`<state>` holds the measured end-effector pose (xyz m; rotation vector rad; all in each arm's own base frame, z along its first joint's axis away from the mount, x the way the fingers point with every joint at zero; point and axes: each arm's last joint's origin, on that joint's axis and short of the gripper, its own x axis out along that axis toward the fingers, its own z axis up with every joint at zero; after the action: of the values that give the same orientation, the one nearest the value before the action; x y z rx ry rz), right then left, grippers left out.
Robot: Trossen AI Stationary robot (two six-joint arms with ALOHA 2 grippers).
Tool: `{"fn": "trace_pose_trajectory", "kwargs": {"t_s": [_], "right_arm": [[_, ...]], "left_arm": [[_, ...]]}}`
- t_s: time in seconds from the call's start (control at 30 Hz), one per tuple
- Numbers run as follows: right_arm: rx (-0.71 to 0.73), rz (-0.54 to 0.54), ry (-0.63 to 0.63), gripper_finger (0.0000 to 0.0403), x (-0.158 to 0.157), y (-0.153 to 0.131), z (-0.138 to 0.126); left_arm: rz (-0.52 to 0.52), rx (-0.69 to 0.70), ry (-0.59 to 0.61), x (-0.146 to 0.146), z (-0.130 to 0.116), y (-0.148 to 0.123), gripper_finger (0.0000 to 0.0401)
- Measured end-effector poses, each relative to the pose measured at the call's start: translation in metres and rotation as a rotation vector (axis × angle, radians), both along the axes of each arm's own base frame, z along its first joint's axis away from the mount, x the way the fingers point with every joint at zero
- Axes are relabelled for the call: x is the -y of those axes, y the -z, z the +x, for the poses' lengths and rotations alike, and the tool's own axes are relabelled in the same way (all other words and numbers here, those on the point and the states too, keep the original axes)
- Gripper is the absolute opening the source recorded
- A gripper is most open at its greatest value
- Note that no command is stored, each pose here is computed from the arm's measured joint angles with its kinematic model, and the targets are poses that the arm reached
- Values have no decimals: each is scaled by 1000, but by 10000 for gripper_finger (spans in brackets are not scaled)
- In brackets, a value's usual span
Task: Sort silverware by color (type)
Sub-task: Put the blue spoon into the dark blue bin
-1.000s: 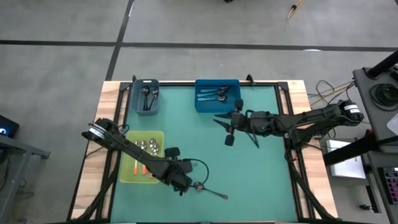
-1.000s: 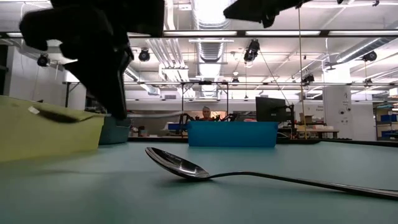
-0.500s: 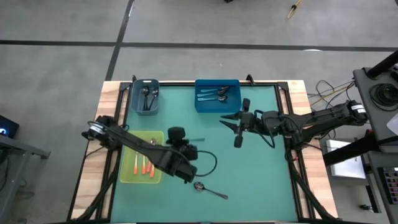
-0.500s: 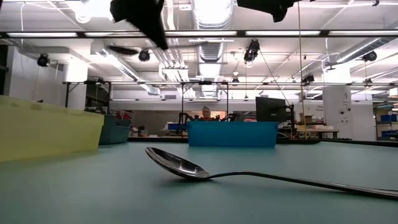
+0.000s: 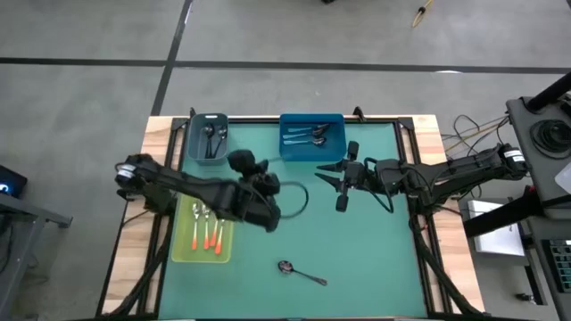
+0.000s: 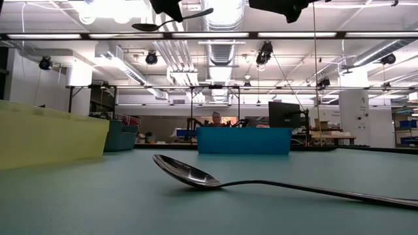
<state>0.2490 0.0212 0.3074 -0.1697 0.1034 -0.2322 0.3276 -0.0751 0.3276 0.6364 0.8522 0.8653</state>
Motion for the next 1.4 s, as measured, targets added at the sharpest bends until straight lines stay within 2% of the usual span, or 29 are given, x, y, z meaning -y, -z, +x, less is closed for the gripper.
{"fn": "trace_pose_trajectory", "kwargs": {"t_s": [0.13, 0.27, 0.47, 0.57, 0.67, 0.83, 1.13, 1.4], "right_arm": [[0, 0, 0, 73, 0, 0, 0], [-1, 0, 0, 73, 0, 0, 0], [-10, -2, 0, 73, 0, 1, 0], [-10, -2, 1, 73, 0, 1, 0], [-14, -9, 15, 73, 4, 2, 1], [-44, -12, 104, 73, 19, 12, 1], [31, 55, 196, 73, 42, 20, -2], [91, 177, 209, 88, 45, 24, 1]], "left_arm": [[31, 42, -66, -24, -7, -16, 0], [18, 83, -129, -45, -11, -22, 0], [-99, 100, -193, -80, -5, -5, 0], [-158, 143, -129, -89, 8, 7, 0], [-216, 232, 2, -90, 24, 17, 0], [-192, 403, 145, -84, 39, 29, 0], [-173, 658, 179, -78, 42, 44, 0], [-210, 725, 190, -75, 47, 52, 0]]}}
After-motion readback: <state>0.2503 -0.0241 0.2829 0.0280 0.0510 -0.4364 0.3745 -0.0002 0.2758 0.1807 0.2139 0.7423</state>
